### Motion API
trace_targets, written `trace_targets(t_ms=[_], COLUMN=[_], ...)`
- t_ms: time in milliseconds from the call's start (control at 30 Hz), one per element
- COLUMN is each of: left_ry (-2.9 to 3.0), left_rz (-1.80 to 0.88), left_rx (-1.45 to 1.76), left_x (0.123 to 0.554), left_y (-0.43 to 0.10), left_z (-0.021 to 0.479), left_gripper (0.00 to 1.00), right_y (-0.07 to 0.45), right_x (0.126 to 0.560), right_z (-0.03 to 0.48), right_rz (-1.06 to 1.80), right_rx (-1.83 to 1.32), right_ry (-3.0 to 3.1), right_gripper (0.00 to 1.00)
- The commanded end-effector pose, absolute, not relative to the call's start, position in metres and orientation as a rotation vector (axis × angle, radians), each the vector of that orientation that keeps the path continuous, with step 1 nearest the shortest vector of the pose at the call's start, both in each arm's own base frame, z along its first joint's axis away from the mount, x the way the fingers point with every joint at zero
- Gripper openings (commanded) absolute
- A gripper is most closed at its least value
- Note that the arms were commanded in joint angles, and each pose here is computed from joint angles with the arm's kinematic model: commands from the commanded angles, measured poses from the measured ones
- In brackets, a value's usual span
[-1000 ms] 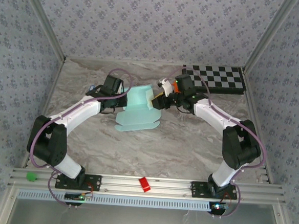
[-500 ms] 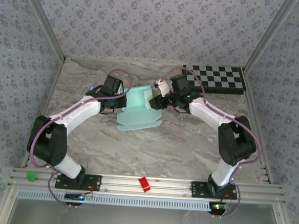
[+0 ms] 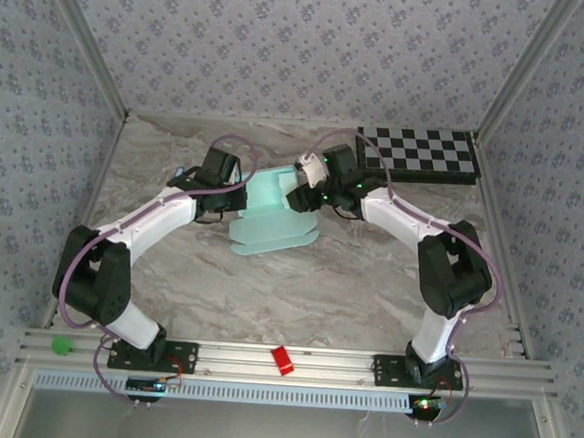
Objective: Fold the paper box
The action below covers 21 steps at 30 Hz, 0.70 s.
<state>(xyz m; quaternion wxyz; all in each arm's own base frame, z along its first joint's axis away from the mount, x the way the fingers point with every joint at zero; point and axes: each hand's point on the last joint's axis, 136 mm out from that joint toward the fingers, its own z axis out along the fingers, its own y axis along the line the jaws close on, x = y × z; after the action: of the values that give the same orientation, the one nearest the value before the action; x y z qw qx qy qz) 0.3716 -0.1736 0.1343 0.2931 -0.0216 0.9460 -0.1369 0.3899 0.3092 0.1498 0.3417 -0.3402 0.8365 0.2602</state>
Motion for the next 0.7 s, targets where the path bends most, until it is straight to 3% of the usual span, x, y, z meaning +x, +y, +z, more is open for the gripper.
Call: trace_targets(t_ms=[0, 367, 667], left_ry=[2.483, 2.485, 2.486], left_rz=[-0.470, -0.469, -0.461], left_rx=[-0.026, -0.025, -0.022], left_x=[0.374, 0.375, 0.375], left_y=[-0.191, -0.191, -0.190], left_z=[0.150, 0.149, 0.149], left_gripper=[0.00, 0.00, 0.00], right_y=[0.314, 0.314, 0.306], right_x=[0.393, 0.401, 0.409], right_z=[0.147, 0.138, 0.138], right_rz=[0.666, 0.633, 0.539], right_rx=[-0.871, -0.845, -0.811], right_ry=[2.203, 2.246, 2.254], right_gripper=[0.48, 0.47, 0.40])
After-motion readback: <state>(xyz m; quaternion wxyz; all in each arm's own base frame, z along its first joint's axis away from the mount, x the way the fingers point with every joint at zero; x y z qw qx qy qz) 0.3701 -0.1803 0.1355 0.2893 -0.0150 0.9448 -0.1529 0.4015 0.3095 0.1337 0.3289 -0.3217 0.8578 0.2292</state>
